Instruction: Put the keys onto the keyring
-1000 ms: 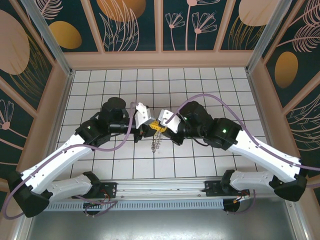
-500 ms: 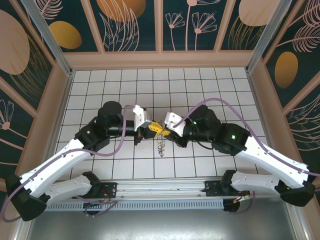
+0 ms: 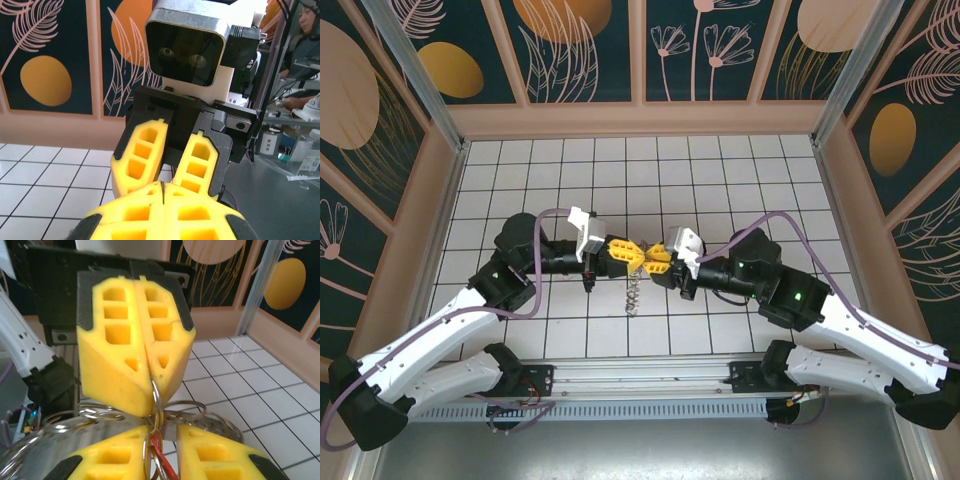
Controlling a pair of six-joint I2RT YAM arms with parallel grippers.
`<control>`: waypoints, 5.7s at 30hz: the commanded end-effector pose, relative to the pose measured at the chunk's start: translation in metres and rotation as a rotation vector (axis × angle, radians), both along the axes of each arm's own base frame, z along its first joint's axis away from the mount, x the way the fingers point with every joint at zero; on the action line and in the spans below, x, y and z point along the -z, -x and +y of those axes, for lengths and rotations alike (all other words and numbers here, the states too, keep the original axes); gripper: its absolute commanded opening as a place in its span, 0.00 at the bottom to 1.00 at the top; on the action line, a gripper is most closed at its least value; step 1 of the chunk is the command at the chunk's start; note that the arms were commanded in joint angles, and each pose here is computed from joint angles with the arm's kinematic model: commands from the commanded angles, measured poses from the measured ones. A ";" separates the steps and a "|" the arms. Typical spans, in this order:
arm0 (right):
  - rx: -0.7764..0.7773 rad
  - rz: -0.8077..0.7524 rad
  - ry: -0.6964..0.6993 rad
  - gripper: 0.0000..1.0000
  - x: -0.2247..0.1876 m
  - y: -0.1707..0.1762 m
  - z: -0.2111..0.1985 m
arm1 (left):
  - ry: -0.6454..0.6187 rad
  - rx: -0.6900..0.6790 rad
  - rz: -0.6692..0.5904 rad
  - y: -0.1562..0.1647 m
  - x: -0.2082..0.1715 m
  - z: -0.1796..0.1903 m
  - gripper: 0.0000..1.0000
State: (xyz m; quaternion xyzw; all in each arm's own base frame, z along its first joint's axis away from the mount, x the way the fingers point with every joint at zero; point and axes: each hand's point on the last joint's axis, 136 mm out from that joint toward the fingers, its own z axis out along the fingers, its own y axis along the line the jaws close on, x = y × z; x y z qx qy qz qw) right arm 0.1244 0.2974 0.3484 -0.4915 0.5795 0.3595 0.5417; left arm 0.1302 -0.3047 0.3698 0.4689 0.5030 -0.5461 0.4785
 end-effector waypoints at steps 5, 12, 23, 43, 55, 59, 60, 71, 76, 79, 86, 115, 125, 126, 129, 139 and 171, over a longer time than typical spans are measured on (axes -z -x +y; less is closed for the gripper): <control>0.018 -0.051 -0.120 0.08 -0.027 -0.002 -0.003 | 0.080 0.056 -0.044 0.016 -0.022 0.006 0.00; 0.017 -0.058 -0.134 0.12 -0.030 0.000 -0.007 | -0.063 0.013 -0.041 0.007 -0.001 0.003 0.00; -0.004 -0.053 -0.130 0.13 -0.028 0.005 -0.009 | -0.064 0.025 -0.046 0.006 -0.003 0.000 0.00; 0.081 -0.059 0.280 0.00 0.001 -0.036 0.009 | -0.458 -0.069 0.019 -0.023 0.081 0.001 0.12; 0.081 -0.062 0.255 0.00 -0.009 -0.040 0.003 | -0.388 -0.013 0.010 -0.011 0.071 -0.001 0.00; 0.059 -0.058 0.176 0.08 -0.014 -0.031 -0.001 | -0.244 0.002 -0.027 -0.003 0.032 -0.002 0.00; 0.054 -0.055 0.160 0.09 -0.014 -0.029 -0.001 | -0.210 0.009 -0.035 -0.001 0.022 -0.002 0.00; -0.013 -0.066 -0.058 0.13 -0.036 -0.009 -0.003 | 0.002 0.094 -0.035 0.019 -0.017 0.003 0.00; -0.018 -0.059 -0.094 0.15 -0.035 -0.006 -0.005 | 0.052 0.095 -0.038 0.024 -0.027 0.008 0.00; -0.019 -0.056 -0.104 0.21 -0.035 -0.006 -0.004 | 0.085 0.096 -0.031 0.024 -0.031 0.008 0.00; -0.013 -0.071 -0.131 0.20 -0.038 -0.007 -0.004 | 0.127 0.099 0.015 0.021 -0.025 0.007 0.00; 0.071 -0.134 0.302 0.00 -0.018 -0.052 0.007 | -0.356 -0.025 0.037 -0.012 0.068 -0.003 0.00; 0.026 -0.072 0.061 0.17 -0.022 -0.037 0.014 | -0.110 -0.034 -0.019 -0.007 0.004 -0.003 0.00; 0.017 -0.073 0.019 0.18 -0.026 -0.034 0.014 | -0.088 -0.026 -0.022 -0.007 0.000 -0.004 0.00; 0.005 -0.080 -0.075 0.18 -0.036 -0.029 0.012 | -0.036 -0.008 -0.037 -0.004 -0.013 -0.004 0.00; 0.005 -0.084 -0.141 0.17 -0.035 -0.020 0.000 | 0.080 -0.006 -0.055 0.002 -0.037 0.002 0.00; 0.098 -0.117 -0.156 0.20 -0.036 -0.022 -0.023 | 0.132 -0.016 -0.050 0.003 -0.046 0.006 0.00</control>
